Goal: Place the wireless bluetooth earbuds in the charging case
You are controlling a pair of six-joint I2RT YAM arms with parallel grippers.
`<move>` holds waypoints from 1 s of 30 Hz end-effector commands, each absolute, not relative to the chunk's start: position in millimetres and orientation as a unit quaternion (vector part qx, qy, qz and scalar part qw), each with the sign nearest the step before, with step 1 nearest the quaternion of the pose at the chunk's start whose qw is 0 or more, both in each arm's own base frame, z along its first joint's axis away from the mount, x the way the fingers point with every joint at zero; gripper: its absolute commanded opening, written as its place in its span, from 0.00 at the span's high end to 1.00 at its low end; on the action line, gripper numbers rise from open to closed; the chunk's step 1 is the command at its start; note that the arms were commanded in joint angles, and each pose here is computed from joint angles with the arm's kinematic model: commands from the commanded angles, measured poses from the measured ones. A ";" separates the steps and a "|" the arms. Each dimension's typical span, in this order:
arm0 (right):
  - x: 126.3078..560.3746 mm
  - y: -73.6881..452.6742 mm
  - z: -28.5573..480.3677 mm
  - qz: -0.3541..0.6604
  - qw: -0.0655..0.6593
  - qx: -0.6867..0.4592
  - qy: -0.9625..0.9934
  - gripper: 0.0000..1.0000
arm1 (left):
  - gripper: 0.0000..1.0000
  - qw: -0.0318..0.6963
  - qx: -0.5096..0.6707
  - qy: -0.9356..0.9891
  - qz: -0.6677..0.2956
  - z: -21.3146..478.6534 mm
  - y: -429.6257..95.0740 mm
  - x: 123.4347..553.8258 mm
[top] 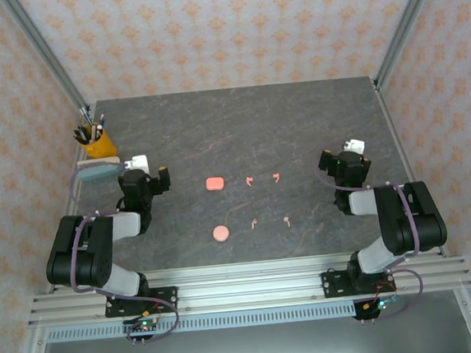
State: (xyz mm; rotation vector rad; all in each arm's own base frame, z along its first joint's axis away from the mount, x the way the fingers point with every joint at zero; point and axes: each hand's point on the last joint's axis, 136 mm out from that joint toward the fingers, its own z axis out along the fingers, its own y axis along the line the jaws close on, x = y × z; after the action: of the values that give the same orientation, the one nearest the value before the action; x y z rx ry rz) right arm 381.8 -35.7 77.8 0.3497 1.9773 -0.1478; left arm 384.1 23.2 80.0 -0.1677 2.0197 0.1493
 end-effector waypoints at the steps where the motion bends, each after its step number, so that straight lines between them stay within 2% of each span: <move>1: 391.6 -36.8 89.7 -0.068 0.551 0.149 0.819 0.00 | 0.00 0.544 -0.071 0.833 0.075 93.2 24.7 393.9; 6: 389.2 -39.1 96.6 -0.070 0.562 0.154 0.810 0.01 | 0.00 0.547 -0.070 0.831 0.075 94.1 24.8 393.3; 10: 382.1 -45.6 145.2 -0.117 0.553 0.179 0.805 0.01 | 0.00 0.519 -0.096 0.842 0.110 122.2 36.3 398.9; 13: 377.9 -48.1 189.9 -0.074 0.557 0.251 0.788 0.01 | 0.00 0.500 -0.143 0.844 0.135 146.8 49.5 395.1; 15: 366.1 -65.4 213.8 -0.069 0.534 0.358 0.763 0.00 | 0.00 0.488 -0.175 0.846 0.126 162.9 51.1 389.5; 16: 366.9 -60.0 221.3 -0.048 0.511 0.357 0.781 0.00 | 0.00 0.482 -0.194 0.847 0.114 169.5 50.2 385.2; 20: 384.6 17.9 230.7 0.100 0.438 0.218 0.867 0.00 | 0.00 0.455 -0.256 0.851 0.062 177.3 41.1 362.3; 22: 378.3 58.4 228.6 0.147 0.399 0.163 0.890 0.05 | 0.00 0.440 -0.284 0.851 0.038 175.1 36.4 349.2; 26: 344.8 129.6 204.3 0.179 0.294 0.073 0.936 0.08 | 0.00 0.393 -0.339 0.855 0.001 164.6 28.3 322.0; 30: 297.8 196.1 166.1 0.175 0.192 -0.024 0.965 0.12 | 0.00 0.339 -0.350 0.872 -0.039 149.9 10.5 313.6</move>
State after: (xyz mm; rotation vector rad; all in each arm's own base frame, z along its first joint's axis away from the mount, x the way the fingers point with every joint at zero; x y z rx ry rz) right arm 351.8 166.0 197.6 0.0813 2.4611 0.4706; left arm 335.4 24.7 171.0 -0.7898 2.1451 -0.0266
